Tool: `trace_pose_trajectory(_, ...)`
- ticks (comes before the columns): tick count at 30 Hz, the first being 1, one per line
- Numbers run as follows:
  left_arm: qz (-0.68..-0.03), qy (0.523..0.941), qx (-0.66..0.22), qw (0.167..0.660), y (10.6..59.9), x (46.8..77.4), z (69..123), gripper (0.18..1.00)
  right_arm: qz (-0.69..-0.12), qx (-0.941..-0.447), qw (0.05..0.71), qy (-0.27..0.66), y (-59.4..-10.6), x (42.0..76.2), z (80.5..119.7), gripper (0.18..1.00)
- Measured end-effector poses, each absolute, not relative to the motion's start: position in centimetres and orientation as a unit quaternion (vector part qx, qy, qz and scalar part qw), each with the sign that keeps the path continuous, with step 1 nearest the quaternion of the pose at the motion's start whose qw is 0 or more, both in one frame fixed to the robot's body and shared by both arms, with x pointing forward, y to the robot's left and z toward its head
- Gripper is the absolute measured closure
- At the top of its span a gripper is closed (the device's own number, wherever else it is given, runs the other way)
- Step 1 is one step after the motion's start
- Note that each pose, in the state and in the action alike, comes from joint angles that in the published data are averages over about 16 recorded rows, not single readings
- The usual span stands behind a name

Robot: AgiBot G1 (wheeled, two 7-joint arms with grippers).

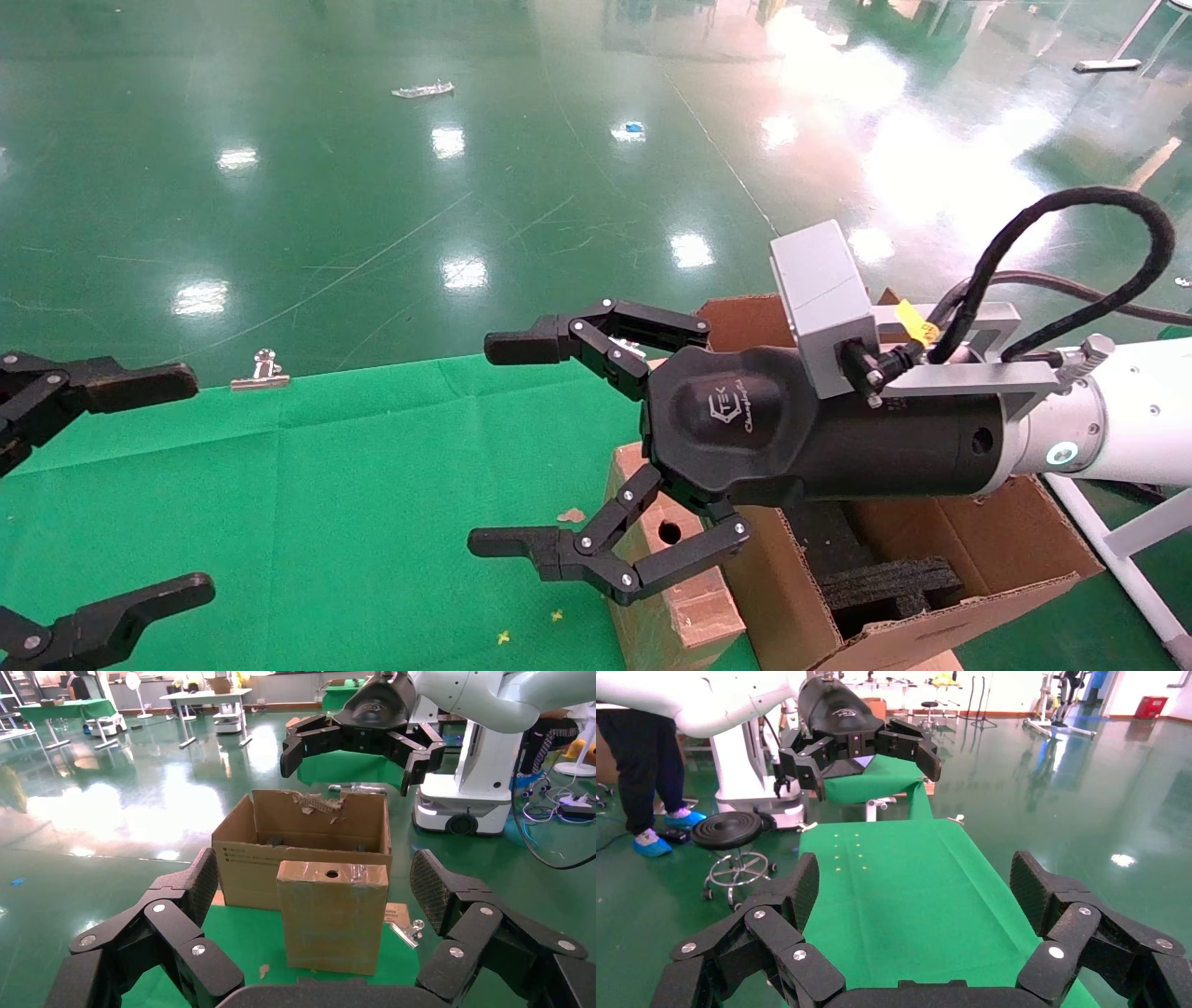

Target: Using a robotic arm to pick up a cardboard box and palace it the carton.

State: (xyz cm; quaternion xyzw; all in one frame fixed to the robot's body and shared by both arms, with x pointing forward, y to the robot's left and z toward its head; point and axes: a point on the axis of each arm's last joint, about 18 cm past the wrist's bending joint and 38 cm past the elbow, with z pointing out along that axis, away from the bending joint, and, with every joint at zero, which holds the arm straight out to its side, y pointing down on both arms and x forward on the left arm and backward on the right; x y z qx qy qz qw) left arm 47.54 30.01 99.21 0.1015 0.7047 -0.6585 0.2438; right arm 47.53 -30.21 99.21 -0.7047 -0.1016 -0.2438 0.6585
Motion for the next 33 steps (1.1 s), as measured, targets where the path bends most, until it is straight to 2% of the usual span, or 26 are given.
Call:
trace_pose_trajectory(13, -0.659, 0.705, 0.101, 0.244, 30.0, 47.5, 99.2, 0.184, -0.244, -0.707, 0.656, -0.103, -30.1, 47.5, 99.1, 0.178)
trace_pose_trajectory(19, -0.659, 0.705, 0.101, 0.244, 30.0, 47.5, 99.2, 0.184, -0.245, -0.729, 0.63, -0.109, -29.4, 47.9, 98.7, 0.178)
trace_pose_trajectory(25, -0.659, 0.705, 0.102, 0.244, 30.0, 47.5, 99.2, 0.184, -0.24, -0.781, 0.565, -0.118, -27.6, 49.3, 97.6, 0.178)
trace_pose_trajectory(33, -0.659, 0.705, 0.102, 0.244, 30.0, 47.5, 99.2, 0.184, -0.233, -0.869, 0.421, -0.118, -24.9, 52.5, 96.1, 0.178)
